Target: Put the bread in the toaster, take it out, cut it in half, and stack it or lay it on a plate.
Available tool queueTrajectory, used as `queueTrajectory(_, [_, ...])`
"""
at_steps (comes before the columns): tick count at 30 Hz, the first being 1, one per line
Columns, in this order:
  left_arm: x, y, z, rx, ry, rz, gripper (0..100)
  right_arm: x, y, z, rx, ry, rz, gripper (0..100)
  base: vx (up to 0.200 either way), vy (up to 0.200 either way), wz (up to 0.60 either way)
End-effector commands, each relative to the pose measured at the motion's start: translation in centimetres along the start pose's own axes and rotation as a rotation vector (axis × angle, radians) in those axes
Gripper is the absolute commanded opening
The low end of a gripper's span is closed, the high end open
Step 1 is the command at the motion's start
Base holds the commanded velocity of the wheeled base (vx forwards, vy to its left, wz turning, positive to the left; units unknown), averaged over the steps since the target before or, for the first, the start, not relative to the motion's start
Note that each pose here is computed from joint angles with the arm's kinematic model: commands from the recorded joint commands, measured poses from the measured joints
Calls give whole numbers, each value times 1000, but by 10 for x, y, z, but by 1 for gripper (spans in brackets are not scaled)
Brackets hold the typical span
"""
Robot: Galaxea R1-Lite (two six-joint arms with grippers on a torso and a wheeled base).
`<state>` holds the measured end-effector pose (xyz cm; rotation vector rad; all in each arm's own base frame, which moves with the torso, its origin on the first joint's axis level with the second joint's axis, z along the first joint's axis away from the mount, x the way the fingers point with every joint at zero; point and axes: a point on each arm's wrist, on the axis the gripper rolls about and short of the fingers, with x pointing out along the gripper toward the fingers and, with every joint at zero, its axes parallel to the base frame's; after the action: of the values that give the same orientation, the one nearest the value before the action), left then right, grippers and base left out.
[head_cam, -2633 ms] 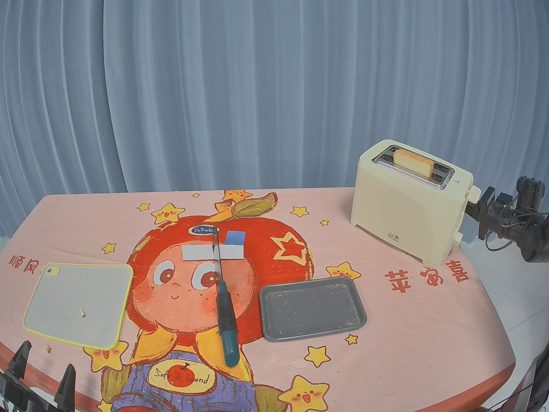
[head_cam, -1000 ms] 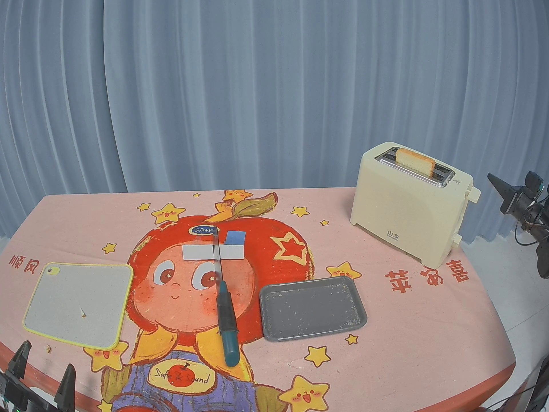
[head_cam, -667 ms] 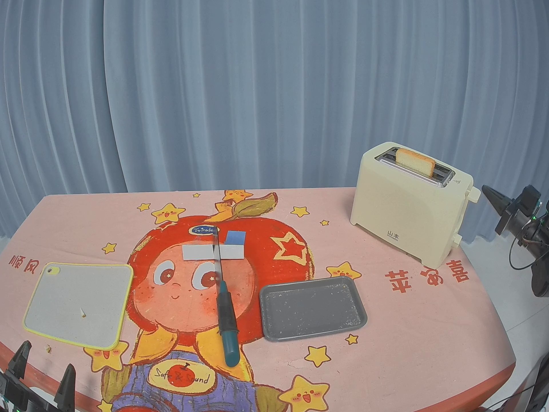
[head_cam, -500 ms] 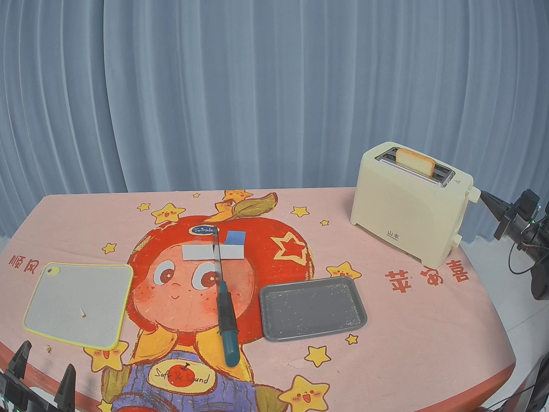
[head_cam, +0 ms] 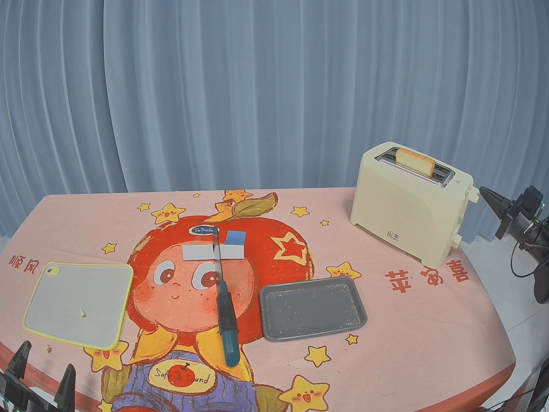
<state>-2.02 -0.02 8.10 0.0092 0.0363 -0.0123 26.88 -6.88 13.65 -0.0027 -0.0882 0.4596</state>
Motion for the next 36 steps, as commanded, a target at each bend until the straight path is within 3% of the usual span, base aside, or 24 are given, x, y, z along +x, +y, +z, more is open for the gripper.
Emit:
queueTrajectory(1, [1,0,-4,0,17,0,100,1,8,-1,4,3,21,0,0,0,0])
queueTrajectory(13, [1,0,-4,0,17,0,100,1,7,-20,48,59,16,0,0,0,0])
queueTrajectory(22, [1,0,-4,0,17,0,100,3,2,-47,98,131,11,0,0,0,0])
queueTrajectory(36, [1,0,-4,0,17,0,100,4,2,-60,119,167,12,0,0,0,0])
